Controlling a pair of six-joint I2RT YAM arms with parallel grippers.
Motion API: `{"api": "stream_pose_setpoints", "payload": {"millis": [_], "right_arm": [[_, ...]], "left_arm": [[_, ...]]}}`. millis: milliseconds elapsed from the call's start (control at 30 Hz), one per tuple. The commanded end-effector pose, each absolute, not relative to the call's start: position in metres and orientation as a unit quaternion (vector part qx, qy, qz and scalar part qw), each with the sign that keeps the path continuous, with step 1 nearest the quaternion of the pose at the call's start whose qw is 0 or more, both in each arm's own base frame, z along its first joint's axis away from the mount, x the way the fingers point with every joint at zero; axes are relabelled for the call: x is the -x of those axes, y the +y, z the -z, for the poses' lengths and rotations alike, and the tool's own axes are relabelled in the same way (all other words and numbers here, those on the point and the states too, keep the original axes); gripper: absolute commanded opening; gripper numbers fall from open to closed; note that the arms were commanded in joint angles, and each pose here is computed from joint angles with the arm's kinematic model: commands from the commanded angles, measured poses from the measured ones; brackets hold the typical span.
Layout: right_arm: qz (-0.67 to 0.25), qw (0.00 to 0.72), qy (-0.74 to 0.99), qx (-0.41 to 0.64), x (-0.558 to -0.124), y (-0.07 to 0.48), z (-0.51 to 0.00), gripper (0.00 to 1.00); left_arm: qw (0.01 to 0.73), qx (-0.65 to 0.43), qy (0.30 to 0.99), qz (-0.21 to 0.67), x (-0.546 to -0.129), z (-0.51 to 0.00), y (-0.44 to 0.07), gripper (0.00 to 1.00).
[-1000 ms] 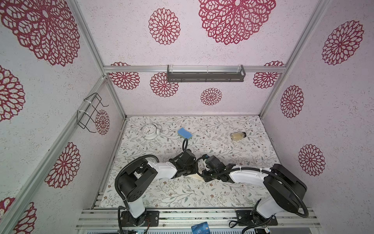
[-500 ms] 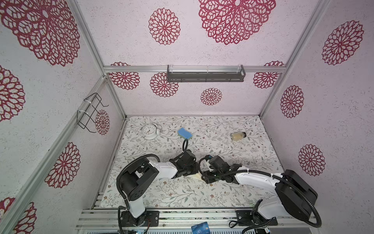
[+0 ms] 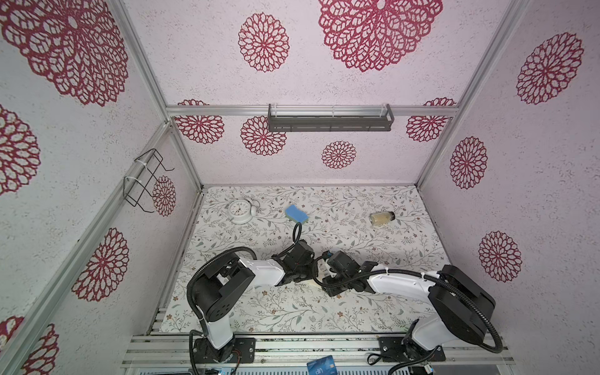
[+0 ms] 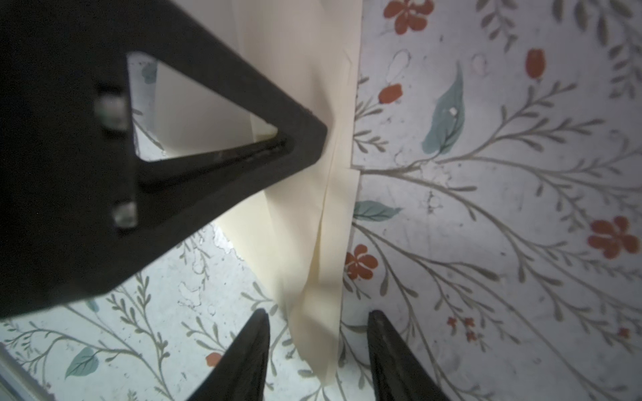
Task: Fold a paper plane with a square sheet of paper (fold left side to right side)
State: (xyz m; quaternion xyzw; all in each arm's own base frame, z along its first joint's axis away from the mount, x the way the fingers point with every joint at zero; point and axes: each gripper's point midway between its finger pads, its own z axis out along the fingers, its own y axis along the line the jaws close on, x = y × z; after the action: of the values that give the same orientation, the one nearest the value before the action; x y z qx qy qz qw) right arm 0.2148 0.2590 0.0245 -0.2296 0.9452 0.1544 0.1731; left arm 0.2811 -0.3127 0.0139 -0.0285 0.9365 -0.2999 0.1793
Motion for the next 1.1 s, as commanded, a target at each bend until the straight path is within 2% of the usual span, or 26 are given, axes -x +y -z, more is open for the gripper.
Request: {"api": "stream_pose_setpoints", "payload": {"millis": [0,267,400,500,767,1067], "right_arm": [[-0.117,0.176,0.945,0.250,-0.217,0.255,-0.021,0.46],[-0.076,0.171,0.945,0.269,-0.210,0.248,-0.008,0.39],[-0.067,0.169,0.947,0.265,-0.208,0.244,-0.002,0.28],[-0.069,0.170,0.948,0.262,-0.207,0.243,-0.001,0.25],[-0.091,0.166,0.947,0.261,-0.204,0.249,-0.003,0.20],[-0.112,0.156,0.946,0.260,-0.199,0.254,-0.003,0.15]], "left_arm": [[0.174,0.038,0.940,0.292,-0.283,-0.006,-0.310,0.00],[0.175,0.038,0.937,0.300,-0.285,-0.010,-0.313,0.00],[0.178,0.036,0.934,0.308,-0.288,-0.017,-0.315,0.00],[0.180,0.037,0.931,0.316,-0.292,-0.023,-0.317,0.00],[0.195,0.029,0.924,0.326,-0.300,-0.045,-0.316,0.00],[0.197,0.031,0.923,0.328,-0.287,-0.052,-0.304,0.00]]}}
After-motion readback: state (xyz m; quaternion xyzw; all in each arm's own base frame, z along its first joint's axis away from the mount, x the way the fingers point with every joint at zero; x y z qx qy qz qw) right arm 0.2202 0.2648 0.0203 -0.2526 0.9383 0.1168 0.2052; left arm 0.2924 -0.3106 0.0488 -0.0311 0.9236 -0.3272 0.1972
